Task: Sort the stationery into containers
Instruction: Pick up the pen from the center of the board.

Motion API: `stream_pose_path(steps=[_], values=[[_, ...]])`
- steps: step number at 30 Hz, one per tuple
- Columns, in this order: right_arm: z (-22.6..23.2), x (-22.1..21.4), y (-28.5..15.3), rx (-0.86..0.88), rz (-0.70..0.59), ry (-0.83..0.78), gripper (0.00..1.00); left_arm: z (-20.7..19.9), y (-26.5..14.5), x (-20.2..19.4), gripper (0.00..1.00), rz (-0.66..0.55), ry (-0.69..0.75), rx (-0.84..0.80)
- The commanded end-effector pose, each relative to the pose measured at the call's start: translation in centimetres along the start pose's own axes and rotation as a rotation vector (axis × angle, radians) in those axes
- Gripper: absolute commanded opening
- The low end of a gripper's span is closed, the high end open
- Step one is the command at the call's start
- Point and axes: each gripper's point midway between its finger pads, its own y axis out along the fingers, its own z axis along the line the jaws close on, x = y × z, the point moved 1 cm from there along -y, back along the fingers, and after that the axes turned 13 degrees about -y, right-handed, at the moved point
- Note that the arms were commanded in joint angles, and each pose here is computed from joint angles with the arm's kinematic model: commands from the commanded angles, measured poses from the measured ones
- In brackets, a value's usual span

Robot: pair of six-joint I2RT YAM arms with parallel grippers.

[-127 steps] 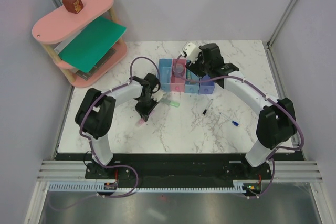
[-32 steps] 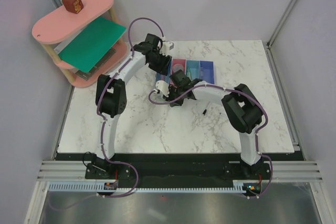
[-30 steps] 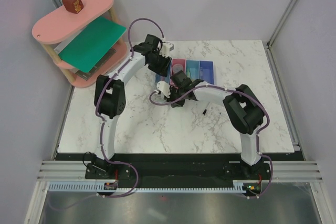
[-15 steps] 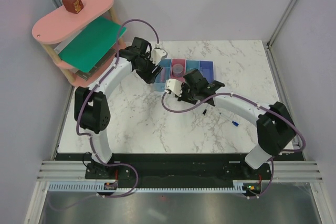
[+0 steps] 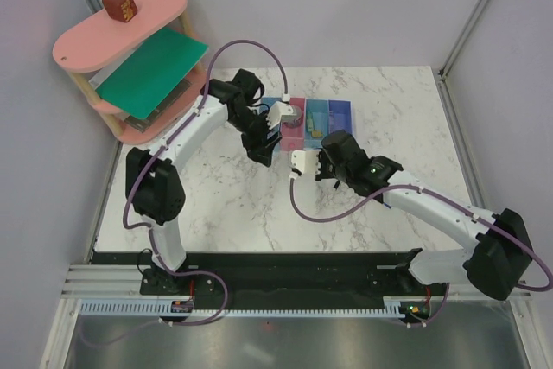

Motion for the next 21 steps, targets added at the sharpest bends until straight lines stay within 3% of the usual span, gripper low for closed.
stream_pose_path(steps=[1, 10, 21], values=[[-2.4, 0.2, -1.8, -0.175, 0.024, -0.202, 0.0, -6.2, -2.0, 2.0, 0.71, -0.02, 0.156, -0.193], [-3.5, 4.2, -2.6, -0.295, -0.009, -0.382, 0.0, -9.7, -1.4, 2.4, 0.72, 0.068, 0.25, -0.289], [-4.2, 7.1, -4.5, -0.341, -0.047, -0.45, 0.0, -8.6, 0.1, 2.8, 0.76, 0.11, 0.26, -0.27]])
